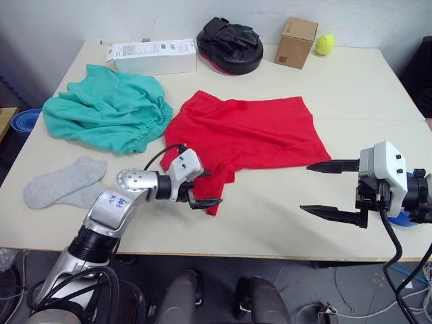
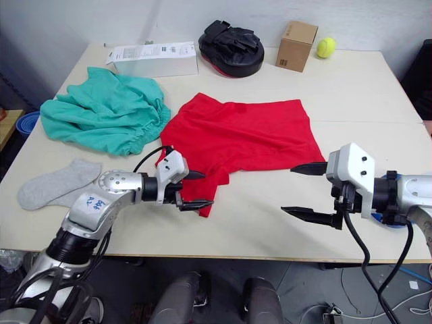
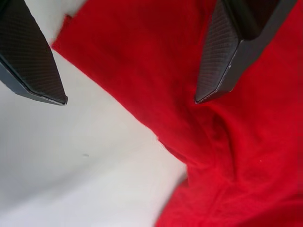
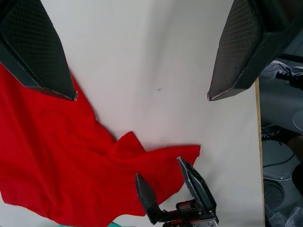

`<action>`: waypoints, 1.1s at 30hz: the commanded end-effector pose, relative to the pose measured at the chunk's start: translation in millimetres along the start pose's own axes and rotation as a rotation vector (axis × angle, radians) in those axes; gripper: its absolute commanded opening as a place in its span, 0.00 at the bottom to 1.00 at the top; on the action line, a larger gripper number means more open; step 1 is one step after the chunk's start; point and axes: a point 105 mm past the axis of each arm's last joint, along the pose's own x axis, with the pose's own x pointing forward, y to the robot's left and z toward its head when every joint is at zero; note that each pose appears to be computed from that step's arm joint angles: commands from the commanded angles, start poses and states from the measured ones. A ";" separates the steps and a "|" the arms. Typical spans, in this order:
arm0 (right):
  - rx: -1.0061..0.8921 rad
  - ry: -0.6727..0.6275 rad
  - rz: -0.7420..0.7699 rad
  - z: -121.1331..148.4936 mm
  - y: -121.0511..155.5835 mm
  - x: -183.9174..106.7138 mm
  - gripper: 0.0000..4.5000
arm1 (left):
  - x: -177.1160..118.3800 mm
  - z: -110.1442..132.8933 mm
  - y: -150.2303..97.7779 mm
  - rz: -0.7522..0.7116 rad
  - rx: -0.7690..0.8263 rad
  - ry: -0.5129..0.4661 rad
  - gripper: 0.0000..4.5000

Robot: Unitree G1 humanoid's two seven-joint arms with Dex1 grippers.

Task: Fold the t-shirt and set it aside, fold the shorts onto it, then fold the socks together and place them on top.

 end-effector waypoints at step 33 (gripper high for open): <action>-0.042 -0.017 0.083 2.2 24.1 6.1 1.00 | -59.2 -43.7 -6.0 -0.323 0.279 0.301 0.00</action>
